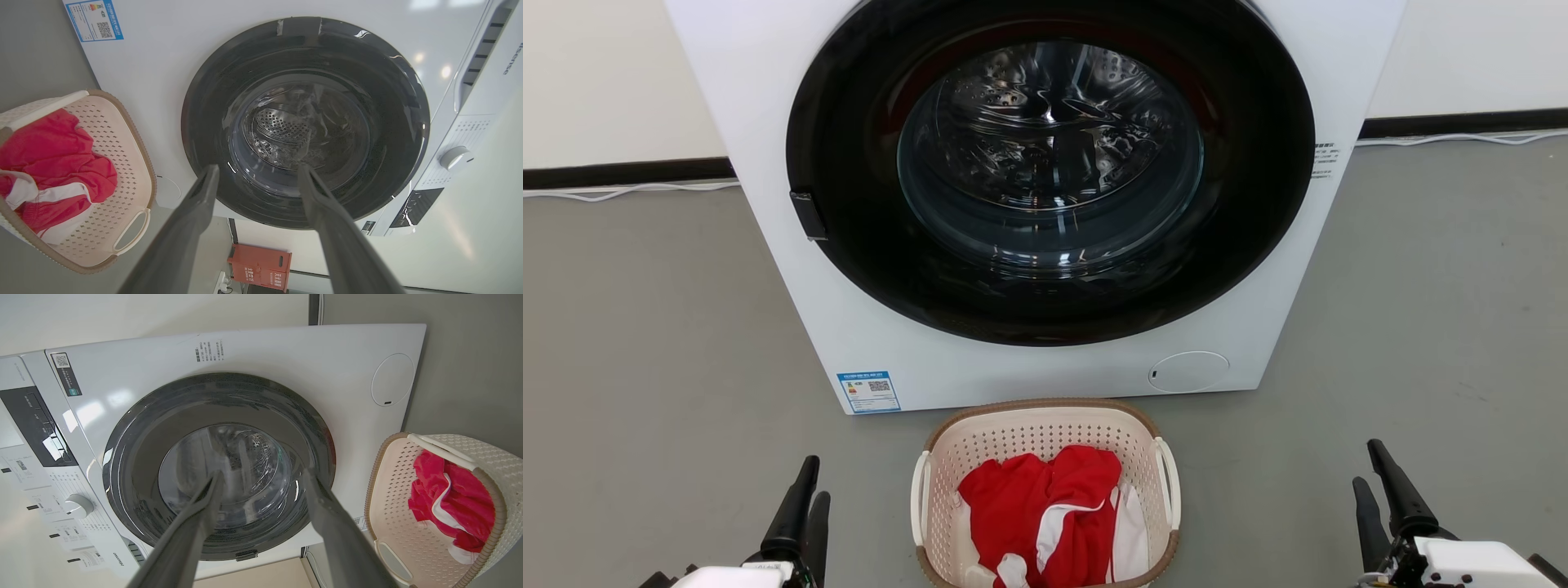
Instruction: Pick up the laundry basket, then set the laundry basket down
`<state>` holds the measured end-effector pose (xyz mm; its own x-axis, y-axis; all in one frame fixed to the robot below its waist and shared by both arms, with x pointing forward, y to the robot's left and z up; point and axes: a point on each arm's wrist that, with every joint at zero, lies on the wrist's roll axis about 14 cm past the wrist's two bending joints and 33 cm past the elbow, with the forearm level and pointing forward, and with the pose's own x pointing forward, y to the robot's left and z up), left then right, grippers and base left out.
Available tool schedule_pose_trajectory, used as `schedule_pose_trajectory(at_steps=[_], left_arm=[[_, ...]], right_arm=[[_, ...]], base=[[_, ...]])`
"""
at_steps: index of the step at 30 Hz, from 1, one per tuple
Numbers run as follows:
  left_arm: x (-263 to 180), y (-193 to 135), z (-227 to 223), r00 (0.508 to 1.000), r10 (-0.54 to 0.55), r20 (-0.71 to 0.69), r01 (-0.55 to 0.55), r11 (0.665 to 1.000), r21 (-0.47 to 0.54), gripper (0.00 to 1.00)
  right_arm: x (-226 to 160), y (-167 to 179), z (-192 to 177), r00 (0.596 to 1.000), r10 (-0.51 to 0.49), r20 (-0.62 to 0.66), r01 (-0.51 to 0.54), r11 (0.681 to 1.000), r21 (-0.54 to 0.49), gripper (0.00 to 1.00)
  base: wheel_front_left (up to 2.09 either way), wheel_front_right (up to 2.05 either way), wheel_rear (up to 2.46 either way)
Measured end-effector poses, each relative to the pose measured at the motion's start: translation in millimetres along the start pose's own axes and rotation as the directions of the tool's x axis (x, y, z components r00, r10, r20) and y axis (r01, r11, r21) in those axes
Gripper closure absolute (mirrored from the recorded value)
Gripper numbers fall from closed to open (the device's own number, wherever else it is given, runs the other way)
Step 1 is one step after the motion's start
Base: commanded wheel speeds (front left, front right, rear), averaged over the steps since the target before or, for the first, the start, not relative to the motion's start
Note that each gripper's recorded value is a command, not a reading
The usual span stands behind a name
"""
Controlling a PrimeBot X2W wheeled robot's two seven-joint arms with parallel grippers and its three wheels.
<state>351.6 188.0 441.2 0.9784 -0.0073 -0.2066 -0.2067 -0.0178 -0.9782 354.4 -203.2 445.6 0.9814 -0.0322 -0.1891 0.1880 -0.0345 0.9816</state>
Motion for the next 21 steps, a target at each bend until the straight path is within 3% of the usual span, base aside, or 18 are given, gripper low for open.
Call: schedule_pose_trajectory(at_steps=[9,21], left_arm=[[1.8,-8.3,-2.1,1.000,-0.011,0.005,0.011,0.997,0.073,0.00],[3.8,-19.3,-10.3,1.000,-0.023,-0.007,0.024,0.963,0.270,0.00]], right_arm=[[1.0,4.3,-2.1,1.000,0.011,0.006,-0.011,0.998,-0.057,0.00],[2.4,15.2,-4.2,0.999,0.041,0.005,-0.038,0.969,-0.244,0.00]], base=[[0.00,0.00,0.00],[0.00,0.00,0.00]])
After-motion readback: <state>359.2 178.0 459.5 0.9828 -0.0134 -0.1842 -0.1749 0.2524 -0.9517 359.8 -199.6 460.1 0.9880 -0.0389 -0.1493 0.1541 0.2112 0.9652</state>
